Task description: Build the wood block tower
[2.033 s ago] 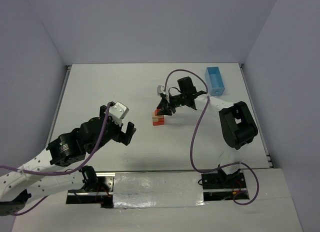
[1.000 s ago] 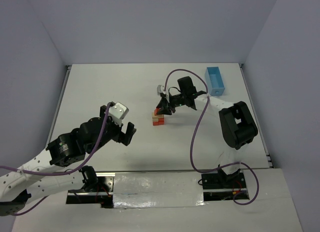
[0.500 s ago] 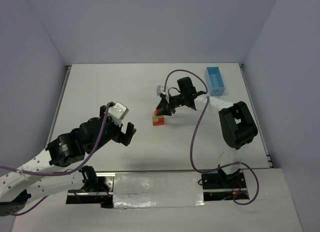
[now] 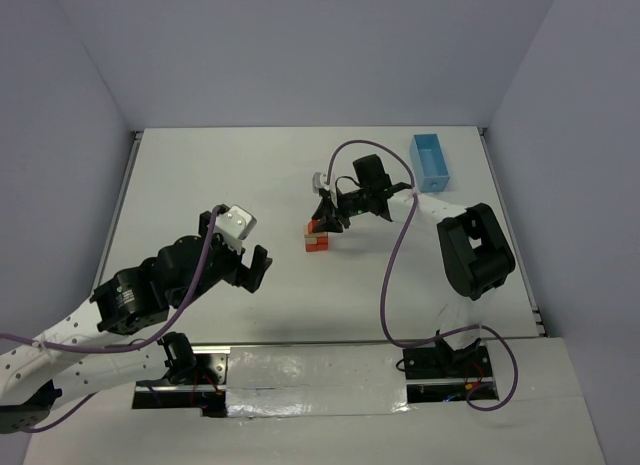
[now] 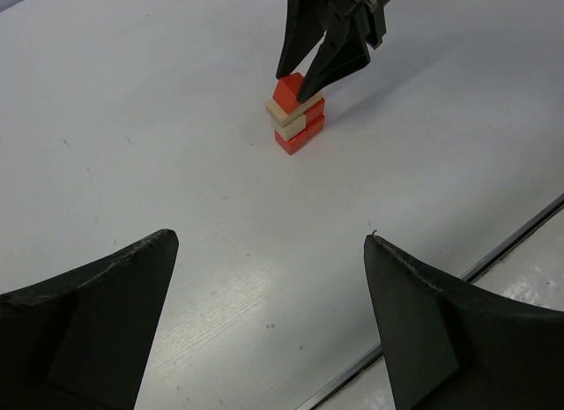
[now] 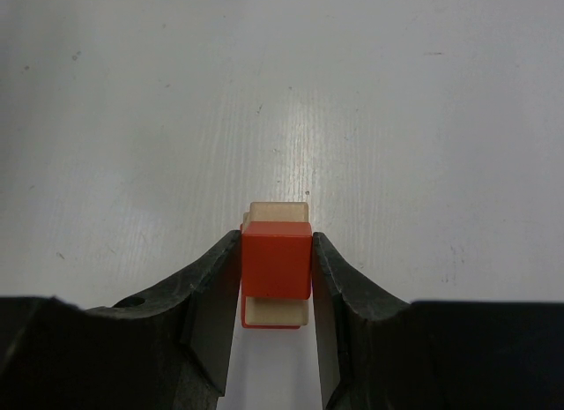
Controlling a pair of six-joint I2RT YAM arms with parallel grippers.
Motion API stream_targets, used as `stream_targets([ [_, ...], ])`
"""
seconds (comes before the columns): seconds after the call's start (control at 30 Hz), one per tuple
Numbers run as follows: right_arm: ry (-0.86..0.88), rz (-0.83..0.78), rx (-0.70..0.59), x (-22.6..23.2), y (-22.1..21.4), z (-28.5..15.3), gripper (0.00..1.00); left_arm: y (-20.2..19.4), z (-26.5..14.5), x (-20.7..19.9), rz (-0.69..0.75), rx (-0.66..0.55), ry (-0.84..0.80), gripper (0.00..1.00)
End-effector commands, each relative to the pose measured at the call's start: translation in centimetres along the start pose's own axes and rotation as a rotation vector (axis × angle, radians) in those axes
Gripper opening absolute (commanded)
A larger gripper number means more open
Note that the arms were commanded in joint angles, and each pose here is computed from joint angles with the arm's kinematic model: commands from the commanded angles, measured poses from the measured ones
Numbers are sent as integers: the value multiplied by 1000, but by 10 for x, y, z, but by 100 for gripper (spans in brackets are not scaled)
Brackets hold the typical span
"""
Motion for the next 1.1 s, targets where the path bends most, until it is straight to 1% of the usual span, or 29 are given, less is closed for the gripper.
stream_targets([
  [0.0, 2, -37, -7, -2, 12, 2, 29, 10, 0, 0, -5, -48, -5, 100],
  [0.27, -4, -34, -8, -3, 11, 1, 30, 9, 1, -1, -2, -49, -13, 100],
  [0.33, -3, -35, -8, -3, 11, 1, 36, 9, 1, -2, -1, -48, -16, 100],
  [0.63, -9, -29, -9, -4, 11, 1, 37, 10, 0, -2, -2, -51, -19, 100],
  [0.67, -10, -29, -11, -5, 11, 1, 43, 9, 0, -2, -1, -50, -19, 100],
  [1.07, -11, -25, -10, -4, 10, 0, 46, 10, 0, -5, 1, -53, -37, 100],
])
Point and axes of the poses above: each gripper's point midway between its finger pads, its own z axis out along the fingers, its own x axis along the line the jaws close on, y = z × x, the point moved 1 cm from there along -z, back along the fingers, and after that the axes turned 13 degrees about z, right-handed, at the moved point
